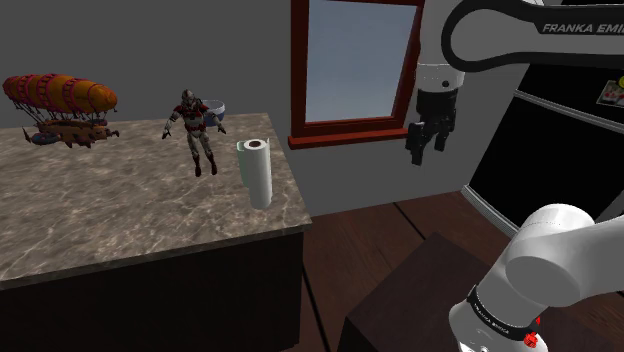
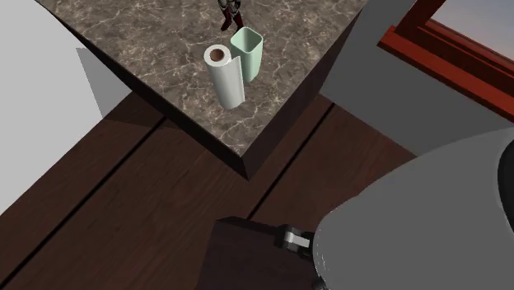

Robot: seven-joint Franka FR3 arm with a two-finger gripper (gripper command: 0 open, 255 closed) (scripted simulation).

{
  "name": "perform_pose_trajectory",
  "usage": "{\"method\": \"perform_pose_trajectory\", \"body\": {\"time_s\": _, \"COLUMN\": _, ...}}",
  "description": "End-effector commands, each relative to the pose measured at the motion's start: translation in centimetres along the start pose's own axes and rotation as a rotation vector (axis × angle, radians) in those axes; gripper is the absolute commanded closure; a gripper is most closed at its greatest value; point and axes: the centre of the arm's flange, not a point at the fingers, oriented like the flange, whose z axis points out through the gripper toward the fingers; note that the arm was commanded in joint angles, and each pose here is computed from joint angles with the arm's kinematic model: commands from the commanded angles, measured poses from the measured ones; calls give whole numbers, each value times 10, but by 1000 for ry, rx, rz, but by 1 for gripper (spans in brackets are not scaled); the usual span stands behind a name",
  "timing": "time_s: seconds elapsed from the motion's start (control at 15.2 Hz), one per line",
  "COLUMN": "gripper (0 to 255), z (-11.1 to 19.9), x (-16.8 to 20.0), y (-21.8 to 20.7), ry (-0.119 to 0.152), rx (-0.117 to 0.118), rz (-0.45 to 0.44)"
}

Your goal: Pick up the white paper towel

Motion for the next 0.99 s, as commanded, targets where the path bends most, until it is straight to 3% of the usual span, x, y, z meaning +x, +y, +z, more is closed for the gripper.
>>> {"method": "perform_pose_trajectory", "body": {"time_s": 0.0, "gripper": 0, "z": 0, "x": 0, "y": 0, "ry": 0, "rx": 0, "rz": 0}}
{"method": "perform_pose_trajectory", "body": {"time_s": 0.92, "gripper": 0, "z": -22, "x": 114, "y": -129, "ry": 60, "rx": 43, "rz": 154}}
